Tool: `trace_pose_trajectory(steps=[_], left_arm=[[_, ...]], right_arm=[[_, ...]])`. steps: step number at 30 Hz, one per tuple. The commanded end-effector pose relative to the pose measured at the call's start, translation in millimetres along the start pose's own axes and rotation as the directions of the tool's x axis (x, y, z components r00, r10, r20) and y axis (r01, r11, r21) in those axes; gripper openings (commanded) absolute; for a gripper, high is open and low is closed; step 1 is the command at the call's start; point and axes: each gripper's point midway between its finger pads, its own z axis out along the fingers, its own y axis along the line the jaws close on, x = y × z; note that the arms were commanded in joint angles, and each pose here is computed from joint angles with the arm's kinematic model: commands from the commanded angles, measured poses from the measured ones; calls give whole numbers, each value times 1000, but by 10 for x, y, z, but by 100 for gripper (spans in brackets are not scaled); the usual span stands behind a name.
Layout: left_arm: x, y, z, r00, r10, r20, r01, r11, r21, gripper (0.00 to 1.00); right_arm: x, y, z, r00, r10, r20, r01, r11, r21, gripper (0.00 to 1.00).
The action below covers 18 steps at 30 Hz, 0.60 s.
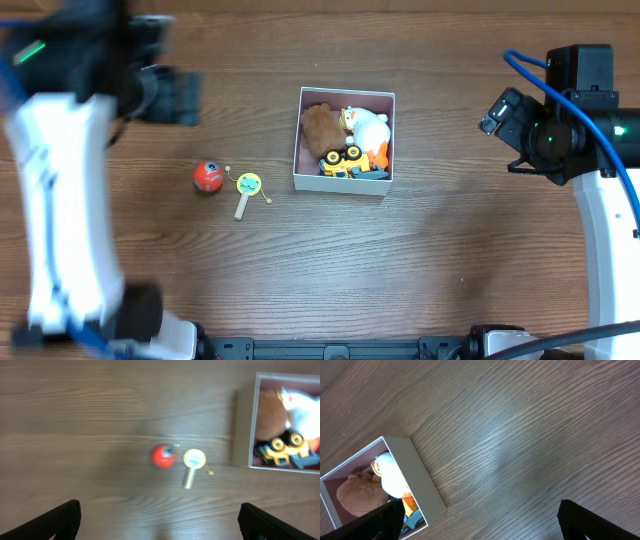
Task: Pack container
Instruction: 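Move the left gripper down and grasp the red ball toy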
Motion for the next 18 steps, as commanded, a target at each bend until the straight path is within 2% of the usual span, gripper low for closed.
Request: trace_pose_trajectory(steps=[1, 10, 11, 16, 18], left_arm=[[226, 216, 58, 995, -92, -27, 92, 995, 23, 100], [604, 206, 1608, 957, -116, -265, 143, 986, 88, 100], [654, 194, 1782, 951, -112, -290, 144, 985, 92, 98], [737, 181, 2162, 929, -69, -365, 115, 988, 106, 96], [744, 151, 2373, 922, -49, -384, 99, 989, 114, 92]], right_arm=[[-40, -22, -24, 1000, 0, 20, 0, 1000, 9, 100], [-46, -18, -25, 1000, 0, 23, 0, 1000, 7, 100], [-51, -14, -25, 1000, 0, 25, -1, 1000, 5, 100], [-51, -14, -25, 1000, 0, 25, -1, 1000, 5, 100], [-54, -12, -25, 1000, 1, 26, -1, 1000, 5, 100]])
